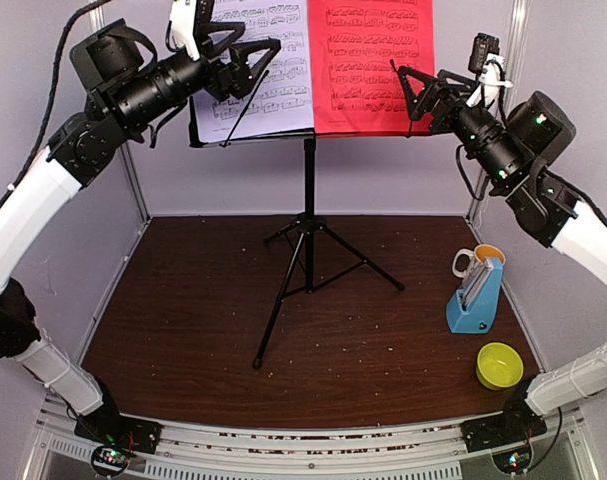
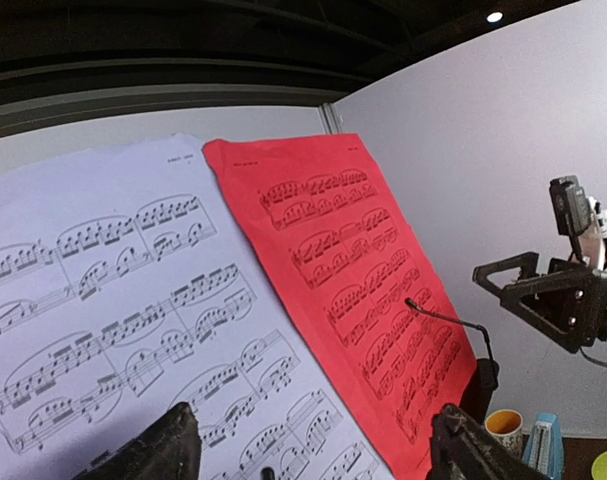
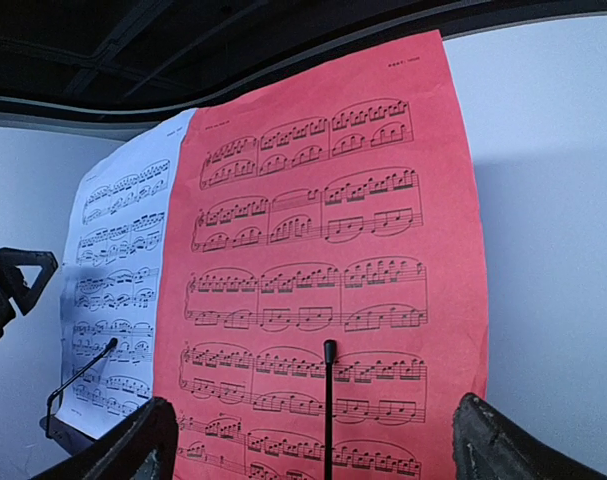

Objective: Set up the instrument practice props

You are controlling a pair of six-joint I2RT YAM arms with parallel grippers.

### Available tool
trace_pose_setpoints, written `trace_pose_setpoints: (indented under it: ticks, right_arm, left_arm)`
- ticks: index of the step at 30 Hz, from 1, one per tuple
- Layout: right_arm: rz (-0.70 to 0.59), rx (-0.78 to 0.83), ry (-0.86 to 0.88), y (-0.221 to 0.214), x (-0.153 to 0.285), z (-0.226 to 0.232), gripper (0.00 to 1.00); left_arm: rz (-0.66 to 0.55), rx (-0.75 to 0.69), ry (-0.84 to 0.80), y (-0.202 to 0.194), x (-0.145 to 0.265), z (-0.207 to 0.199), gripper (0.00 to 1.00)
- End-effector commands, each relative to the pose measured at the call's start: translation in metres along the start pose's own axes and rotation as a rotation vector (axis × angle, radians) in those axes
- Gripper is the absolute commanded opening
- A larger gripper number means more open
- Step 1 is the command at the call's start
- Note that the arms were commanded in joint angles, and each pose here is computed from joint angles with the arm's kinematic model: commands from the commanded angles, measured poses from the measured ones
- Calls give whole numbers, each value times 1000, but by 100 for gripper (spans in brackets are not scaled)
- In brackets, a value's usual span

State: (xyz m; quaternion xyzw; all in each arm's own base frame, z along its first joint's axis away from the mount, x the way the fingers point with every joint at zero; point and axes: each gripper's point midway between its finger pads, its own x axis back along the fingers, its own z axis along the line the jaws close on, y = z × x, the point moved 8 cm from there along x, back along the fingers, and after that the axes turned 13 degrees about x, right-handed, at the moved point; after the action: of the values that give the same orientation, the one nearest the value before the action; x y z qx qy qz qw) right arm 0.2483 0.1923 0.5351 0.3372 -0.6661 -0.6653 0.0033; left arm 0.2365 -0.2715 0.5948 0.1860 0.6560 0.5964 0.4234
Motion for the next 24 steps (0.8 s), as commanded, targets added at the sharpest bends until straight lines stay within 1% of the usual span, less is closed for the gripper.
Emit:
trace_pose_setpoints:
  ticks: [1,8,10,11,14,17,20,24]
  right_arm:
    - [35,12,33,0,16,-1,99]
    - [136,-13,83,-26,43,4,100]
    - [176,-23,77,-40,55,3,100]
    - [184,-33,73,-43,62,3,100]
    - [243,-37,72,-64,78,3,100]
    - [342,-26,73,-89,89,5,100]
    - [436,-35,80,-118,101,9,100]
    - [539,-59,110,-161,115,18,100]
  left_arm:
    - [7,55,77,-3,27,14,82]
    - [116,130,178,-46,71,24,86]
    - [125,151,220,-55,90,27,87]
    - [142,170,242,-68,98,29,87]
    - [158,206,299,-88,121,35,88]
    - [193,224,341,-108,138,37,88]
    - [260,256,368,-140,148,37,88]
    - [369,314,360,-189,153,34,87]
